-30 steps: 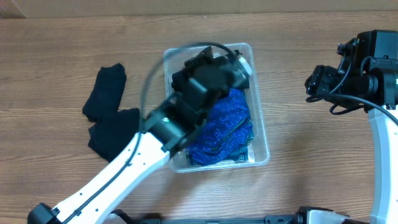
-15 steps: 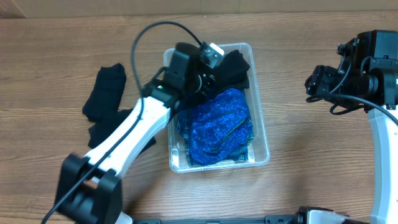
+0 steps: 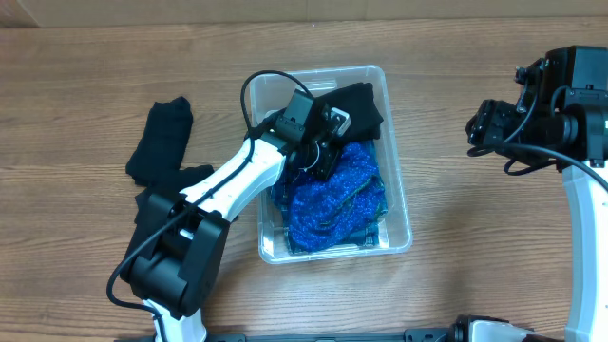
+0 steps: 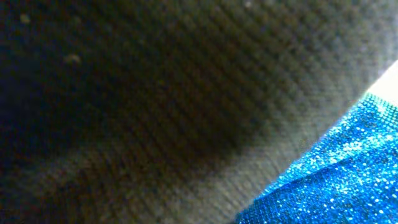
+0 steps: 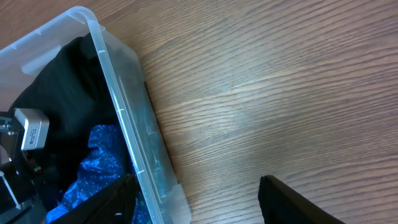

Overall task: Pack container
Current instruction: 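Press the black cloth flat, open the left gripper and withdraw left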

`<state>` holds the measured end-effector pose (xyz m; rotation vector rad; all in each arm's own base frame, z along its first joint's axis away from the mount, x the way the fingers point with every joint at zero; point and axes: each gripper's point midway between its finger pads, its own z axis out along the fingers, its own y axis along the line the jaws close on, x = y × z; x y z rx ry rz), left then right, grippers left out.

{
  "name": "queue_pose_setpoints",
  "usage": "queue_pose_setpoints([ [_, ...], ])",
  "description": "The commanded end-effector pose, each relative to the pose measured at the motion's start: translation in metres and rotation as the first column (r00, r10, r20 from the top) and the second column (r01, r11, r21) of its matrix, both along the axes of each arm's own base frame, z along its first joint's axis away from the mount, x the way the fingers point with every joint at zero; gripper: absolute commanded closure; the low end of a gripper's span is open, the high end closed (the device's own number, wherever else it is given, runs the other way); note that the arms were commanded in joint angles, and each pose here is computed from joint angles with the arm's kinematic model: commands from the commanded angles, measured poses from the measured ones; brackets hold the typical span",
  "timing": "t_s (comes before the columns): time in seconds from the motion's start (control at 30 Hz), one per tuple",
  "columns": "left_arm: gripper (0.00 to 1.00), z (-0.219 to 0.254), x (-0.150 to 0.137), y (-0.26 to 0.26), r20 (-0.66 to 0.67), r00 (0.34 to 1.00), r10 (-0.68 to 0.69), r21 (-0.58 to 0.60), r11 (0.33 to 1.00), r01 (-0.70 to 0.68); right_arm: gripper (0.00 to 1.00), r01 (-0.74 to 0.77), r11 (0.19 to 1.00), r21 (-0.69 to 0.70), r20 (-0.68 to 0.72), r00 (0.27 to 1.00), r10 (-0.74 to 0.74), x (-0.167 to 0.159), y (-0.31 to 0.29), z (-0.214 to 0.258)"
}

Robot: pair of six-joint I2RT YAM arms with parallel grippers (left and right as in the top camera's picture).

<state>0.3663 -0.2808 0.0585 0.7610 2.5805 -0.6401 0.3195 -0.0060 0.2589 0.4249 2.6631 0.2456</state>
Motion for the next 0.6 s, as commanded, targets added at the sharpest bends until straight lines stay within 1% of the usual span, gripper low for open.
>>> queue_pose_setpoints([
  [0.0, 0.96, 0.013, -0.003, 0.005, 0.020, 1.000, 0.020, 0.019, 1.000, -0.021, 0.33, -0.007, 1.000, 0.004, 0.004, 1.000, 0.007, 0.001, 0.000, 0.001],
  [0.07, 0.96, 0.033, 0.004, 0.013, 0.102, 0.994, 0.033, 0.043, 0.998, -0.038, 0.33, -0.007, 1.000, 0.004, 0.004, 1.000, 0.007, 0.001, 0.000, 0.001],
  [0.13, 0.96, 0.061, 0.012, 0.025, 0.200, 0.978, 0.066, 0.069, 0.994, -0.081, 0.33, -0.007, 1.000, 0.004, 0.005, 1.000, 0.007, 0.001, 0.000, 0.001],
  [0.2, 0.94, 0.089, 0.017, 0.035, 0.279, 0.955, 0.100, 0.071, 0.990, -0.125, 0.33, -0.007, 1.000, 0.004, 0.005, 1.000, 0.007, 0.001, 0.000, 0.001],
  [0.27, 0.87, 0.118, 0.017, 0.040, 0.350, 0.930, 0.110, 0.054, 0.989, -0.137, 0.33, -0.007, 1.000, 0.004, 0.005, 1.000, 0.007, 0.001, 0.000, 0.001],
  [0.3, 0.81, 0.137, 0.017, 0.043, 0.394, 0.912, 0.115, 0.038, 0.989, -0.142, 0.33, -0.007, 1.000, 0.004, 0.005, 1.000, 0.007, 0.001, 0.000, 0.001],
  [0.33, 0.69, 0.153, 0.016, 0.048, 0.429, 0.893, 0.132, 0.025, 0.987, -0.158, 0.33, -0.007, 1.000, 0.004, 0.005, 1.000, 0.007, 0.001, 0.000, 0.001],
  [0.37, 0.60, 0.168, 0.015, 0.053, 0.462, 0.874, 0.151, 0.015, 0.984, -0.178, 0.33, -0.007, 1.000, 0.003, 0.005, 1.000, 0.007, 0.001, 0.000, 0.001],
  [0.47, 0.23, 0.207, 0.012, 0.086, 0.541, 0.807, 0.238, -0.003, 0.960, -0.281, 0.33, -0.014, 1.000, 0.001, 0.006, 1.000, 0.014, 0.001, 0.000, 0.001],
  [0.5, 0.04, 0.216, 0.009, 0.099, 0.548, 0.793, 0.267, -0.011, 0.950, -0.313, 0.33, -0.017, 1.000, -0.001, 0.005, 1.000, 0.017, 0.001, 0.000, 0.001],
  [0.53, 0.00, 0.223, 0.005, 0.112, 0.545, 0.781, 0.305, -0.022, 0.936, -0.350, 0.33, -0.018, 1.000, -0.001, 0.004, 1.000, 0.018, 0.000, 0.000, 0.001],
  [0.57, 0.00, 0.227, 0.001, 0.127, 0.530, 0.773, 0.350, -0.034, 0.919, -0.392, 0.33, -0.018, 1.000, -0.001, 0.004, 1.000, 0.018, 0.000, 0.000, 0.000],
])
